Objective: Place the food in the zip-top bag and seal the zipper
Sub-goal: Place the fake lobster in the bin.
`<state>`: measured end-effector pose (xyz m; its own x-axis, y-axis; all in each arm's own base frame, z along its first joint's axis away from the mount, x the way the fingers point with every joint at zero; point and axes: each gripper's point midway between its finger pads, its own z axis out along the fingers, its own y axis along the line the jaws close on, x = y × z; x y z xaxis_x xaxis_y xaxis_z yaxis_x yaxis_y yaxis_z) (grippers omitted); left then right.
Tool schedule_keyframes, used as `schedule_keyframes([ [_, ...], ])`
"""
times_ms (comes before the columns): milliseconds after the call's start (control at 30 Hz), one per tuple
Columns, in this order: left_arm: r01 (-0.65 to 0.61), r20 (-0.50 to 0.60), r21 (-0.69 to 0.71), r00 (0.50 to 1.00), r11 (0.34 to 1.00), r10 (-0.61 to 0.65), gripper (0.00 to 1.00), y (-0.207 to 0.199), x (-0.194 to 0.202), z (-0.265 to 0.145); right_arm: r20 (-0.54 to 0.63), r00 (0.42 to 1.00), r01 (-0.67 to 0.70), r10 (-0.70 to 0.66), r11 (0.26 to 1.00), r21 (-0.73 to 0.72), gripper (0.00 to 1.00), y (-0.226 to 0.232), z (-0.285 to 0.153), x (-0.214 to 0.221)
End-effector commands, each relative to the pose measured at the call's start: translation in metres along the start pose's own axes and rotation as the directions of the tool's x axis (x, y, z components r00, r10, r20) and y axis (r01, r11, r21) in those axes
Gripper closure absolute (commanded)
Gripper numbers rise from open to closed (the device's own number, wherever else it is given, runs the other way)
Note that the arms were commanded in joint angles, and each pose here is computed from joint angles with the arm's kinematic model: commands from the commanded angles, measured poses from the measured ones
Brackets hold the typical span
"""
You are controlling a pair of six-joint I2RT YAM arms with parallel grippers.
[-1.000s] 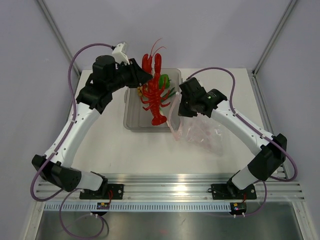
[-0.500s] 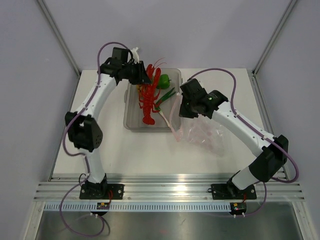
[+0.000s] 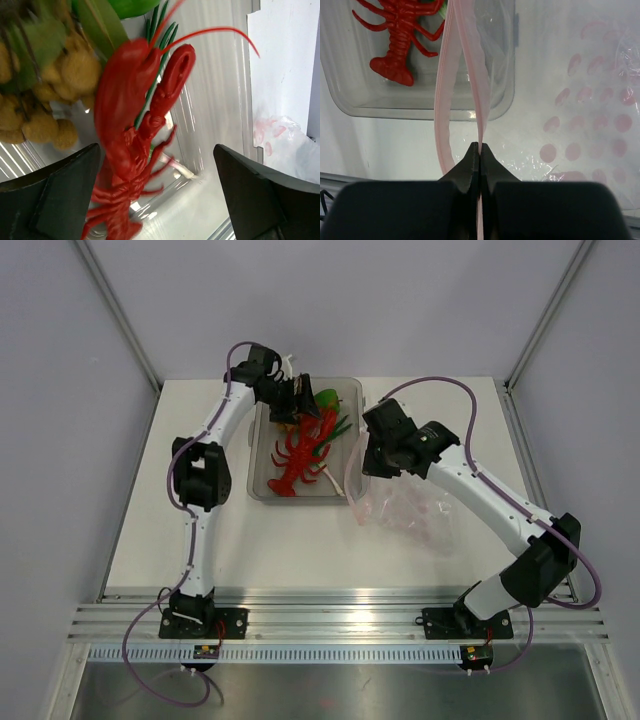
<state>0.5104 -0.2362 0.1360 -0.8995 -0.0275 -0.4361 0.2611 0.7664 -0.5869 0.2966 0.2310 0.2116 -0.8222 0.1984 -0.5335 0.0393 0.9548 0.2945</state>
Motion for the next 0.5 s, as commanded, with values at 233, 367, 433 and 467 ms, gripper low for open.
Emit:
schedule_keyframes([
  [233,-0.118,0.132,-0.167,0.981,0.979,0.141,0.19,-0.029,0.015,-0.091,0.019,1.000,0.007,-0.007,1.000,-0.001,0.99,0.001,0.003,-0.005],
  [367,-0.091,0.112,-0.248,0.986,0.965,0.122,0.25,-0.017,0.049,-0.100,0.007,1.000,0.009,-0.009,1.000,-0.021,1.00,0.006,0.008,-0.005],
  [433,-0.031,0.097,-0.308,0.993,0.951,0.064,0.31,-0.003,0.067,-0.096,-0.002,1.000,0.014,-0.014,1.000,-0.027,1.00,0.009,0.010,-0.004],
  [467,-0.009,0.138,-0.337,0.989,0.942,0.059,0.39,0.000,0.065,-0.102,-0.004,1.000,0.014,-0.014,0.999,-0.034,1.00,0.011,0.010,-0.004],
])
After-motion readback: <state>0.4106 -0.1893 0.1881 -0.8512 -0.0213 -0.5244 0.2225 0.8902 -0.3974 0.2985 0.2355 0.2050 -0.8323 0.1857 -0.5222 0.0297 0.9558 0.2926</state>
